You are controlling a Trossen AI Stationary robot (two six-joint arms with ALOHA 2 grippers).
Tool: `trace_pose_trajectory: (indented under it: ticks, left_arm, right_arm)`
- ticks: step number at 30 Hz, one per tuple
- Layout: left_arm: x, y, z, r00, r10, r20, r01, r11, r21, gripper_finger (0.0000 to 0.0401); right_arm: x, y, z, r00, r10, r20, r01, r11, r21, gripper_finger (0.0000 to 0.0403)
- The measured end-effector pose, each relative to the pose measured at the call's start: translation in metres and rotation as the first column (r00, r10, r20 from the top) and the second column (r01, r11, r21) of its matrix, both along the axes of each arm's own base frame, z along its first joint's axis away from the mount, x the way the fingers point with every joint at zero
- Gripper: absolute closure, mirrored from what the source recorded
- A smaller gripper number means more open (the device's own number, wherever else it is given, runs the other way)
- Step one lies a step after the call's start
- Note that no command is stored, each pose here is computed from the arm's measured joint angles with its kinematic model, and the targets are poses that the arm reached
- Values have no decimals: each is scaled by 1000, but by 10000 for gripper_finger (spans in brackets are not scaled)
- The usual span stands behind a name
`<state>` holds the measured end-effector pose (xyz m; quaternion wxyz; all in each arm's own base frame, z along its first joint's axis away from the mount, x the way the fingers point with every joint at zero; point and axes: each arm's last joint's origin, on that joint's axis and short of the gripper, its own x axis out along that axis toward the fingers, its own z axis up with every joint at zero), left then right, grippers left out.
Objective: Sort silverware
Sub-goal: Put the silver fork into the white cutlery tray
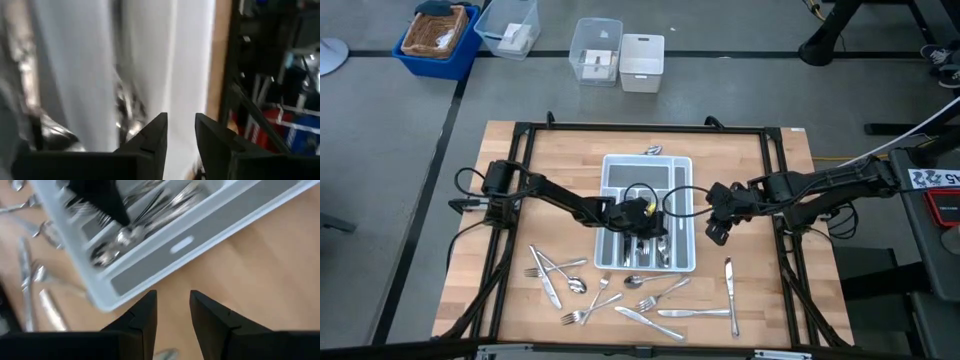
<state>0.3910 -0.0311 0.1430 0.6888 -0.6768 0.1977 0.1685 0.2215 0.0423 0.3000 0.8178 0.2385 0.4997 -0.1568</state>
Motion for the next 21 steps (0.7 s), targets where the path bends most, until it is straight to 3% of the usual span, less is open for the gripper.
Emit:
trace_pose_trajectory:
  ticks: [5,10,17,21]
  left_arm:
    - [1,3,16,991,-104,87,101,994,35,324]
    - [-4,4,46,964,-208,166,180,969,172,326]
    - [-23,1,96,883,-405,238,288,867,407,327]
    - [-41,-7,115,848,-501,176,360,786,502,327]
  right_arm:
    - [-1,1,0,1000,-25,-13,26,998,58,283]
    - [0,5,0,999,-38,-1,38,996,76,283]
    - [9,36,5,986,80,149,-90,994,65,283]
    - [24,65,3,929,247,275,-248,968,-32,283]
